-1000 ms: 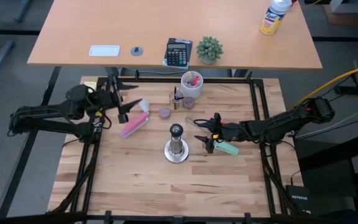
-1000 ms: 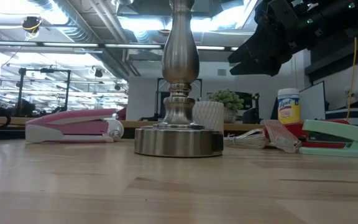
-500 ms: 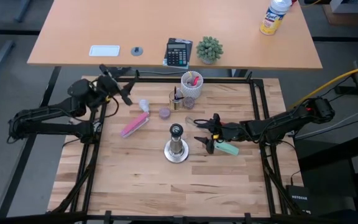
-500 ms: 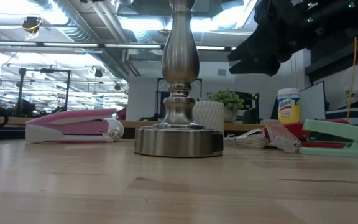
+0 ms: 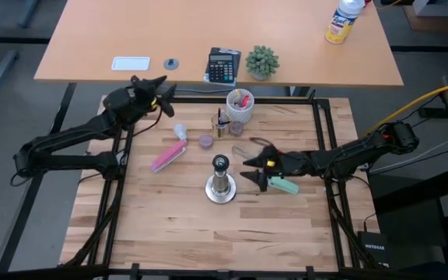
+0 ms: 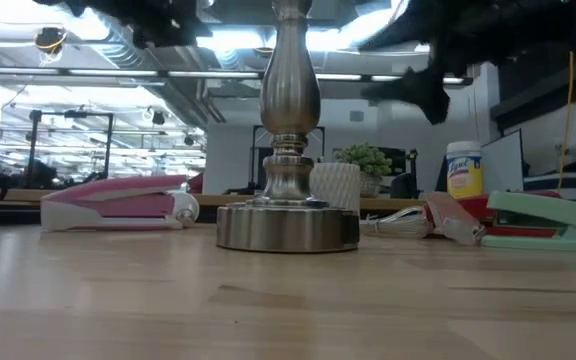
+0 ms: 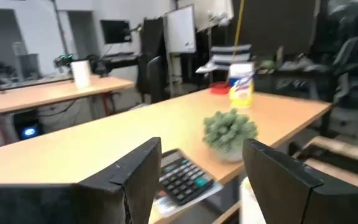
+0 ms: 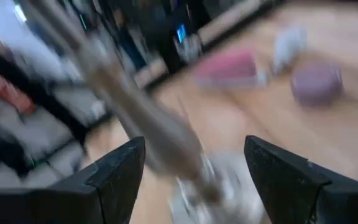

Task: Screw lightbulb
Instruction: Insert the lightbulb into the lamp socket

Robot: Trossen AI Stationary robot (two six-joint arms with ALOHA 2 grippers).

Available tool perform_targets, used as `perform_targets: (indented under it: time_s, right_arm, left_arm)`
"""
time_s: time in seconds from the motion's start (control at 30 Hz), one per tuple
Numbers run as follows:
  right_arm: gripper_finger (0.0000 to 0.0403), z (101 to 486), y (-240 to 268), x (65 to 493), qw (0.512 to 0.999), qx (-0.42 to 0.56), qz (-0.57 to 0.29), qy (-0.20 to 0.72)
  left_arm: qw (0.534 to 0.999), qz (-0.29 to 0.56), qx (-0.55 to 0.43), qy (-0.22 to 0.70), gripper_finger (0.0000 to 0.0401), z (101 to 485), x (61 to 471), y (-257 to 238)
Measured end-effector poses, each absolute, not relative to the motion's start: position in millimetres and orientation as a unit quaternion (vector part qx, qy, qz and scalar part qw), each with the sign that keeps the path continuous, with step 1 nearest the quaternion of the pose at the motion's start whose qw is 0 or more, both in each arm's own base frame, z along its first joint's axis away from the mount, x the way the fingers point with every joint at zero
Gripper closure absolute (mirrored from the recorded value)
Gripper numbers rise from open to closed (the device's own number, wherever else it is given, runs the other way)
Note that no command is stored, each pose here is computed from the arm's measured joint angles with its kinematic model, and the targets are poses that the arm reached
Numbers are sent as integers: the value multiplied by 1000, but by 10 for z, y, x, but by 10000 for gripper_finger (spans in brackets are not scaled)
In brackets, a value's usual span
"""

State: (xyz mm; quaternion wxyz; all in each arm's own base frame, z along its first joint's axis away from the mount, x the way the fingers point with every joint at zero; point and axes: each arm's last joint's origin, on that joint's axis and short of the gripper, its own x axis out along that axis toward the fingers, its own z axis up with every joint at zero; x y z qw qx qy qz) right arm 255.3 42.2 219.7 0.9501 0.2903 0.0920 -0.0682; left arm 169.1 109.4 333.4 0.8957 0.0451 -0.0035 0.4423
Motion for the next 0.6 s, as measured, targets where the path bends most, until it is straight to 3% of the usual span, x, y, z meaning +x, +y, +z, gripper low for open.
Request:
perform_targets:
  time_s: [0.17, 0.23, 0.6]
  right_arm:
    - [123, 2483, 470, 2667, 953, 245, -155, -92]
    - [123, 2612, 487, 2734, 958, 203, -165, -119]
    - [123, 3041, 424, 3128, 973, 89, -207, -44]
  left_arm:
    - [887, 458, 44, 46, 182, 3223, 1689, 1191]
    - [884, 462, 14, 74, 182, 3147, 1668, 1205]
    - [849, 448, -147, 239, 182, 2730, 1531, 1135]
